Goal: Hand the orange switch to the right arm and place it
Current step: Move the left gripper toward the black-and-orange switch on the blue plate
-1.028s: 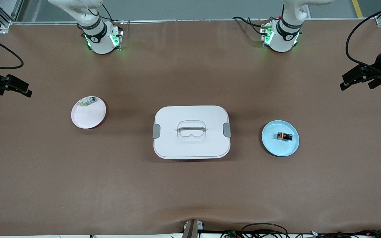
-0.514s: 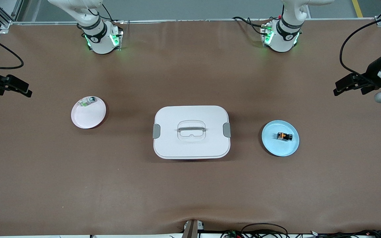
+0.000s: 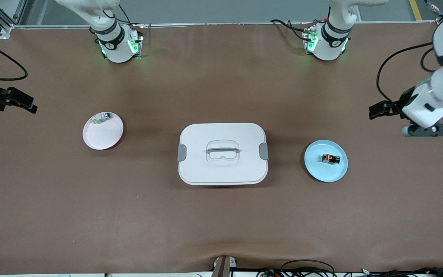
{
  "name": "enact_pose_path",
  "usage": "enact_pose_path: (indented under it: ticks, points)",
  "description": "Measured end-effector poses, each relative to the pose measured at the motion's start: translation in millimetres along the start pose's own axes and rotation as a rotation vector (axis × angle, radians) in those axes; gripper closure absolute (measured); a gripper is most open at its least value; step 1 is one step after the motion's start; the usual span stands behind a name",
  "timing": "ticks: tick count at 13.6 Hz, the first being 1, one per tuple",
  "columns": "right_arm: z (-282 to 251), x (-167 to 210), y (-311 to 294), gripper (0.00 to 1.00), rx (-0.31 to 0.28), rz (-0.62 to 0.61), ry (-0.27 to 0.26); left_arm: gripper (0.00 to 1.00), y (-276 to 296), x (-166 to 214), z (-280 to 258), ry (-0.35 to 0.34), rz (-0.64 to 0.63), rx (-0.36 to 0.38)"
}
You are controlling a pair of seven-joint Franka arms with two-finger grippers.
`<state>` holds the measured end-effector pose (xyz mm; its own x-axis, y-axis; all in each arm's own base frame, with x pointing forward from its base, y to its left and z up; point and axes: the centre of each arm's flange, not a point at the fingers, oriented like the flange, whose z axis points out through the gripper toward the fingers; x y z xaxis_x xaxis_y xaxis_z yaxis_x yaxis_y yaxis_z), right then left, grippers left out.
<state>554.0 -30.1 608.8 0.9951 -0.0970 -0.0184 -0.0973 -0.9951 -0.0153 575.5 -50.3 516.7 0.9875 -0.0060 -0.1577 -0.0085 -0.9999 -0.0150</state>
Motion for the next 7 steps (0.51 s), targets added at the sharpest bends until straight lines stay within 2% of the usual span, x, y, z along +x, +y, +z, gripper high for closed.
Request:
enact_pose_path:
  ticks: [3,7]
  points:
    - [2.6,-0.2,0.1,0.0,0.0,0.0,-0.005,0.0,3.6,17.7,30.3,-0.011,0.01,0.022]
    - [5.0,-0.4,0.8,0.0,0.0,0.001,-0.009,0.0,14.1,28.1,82.9,0.046,0.038,0.036]
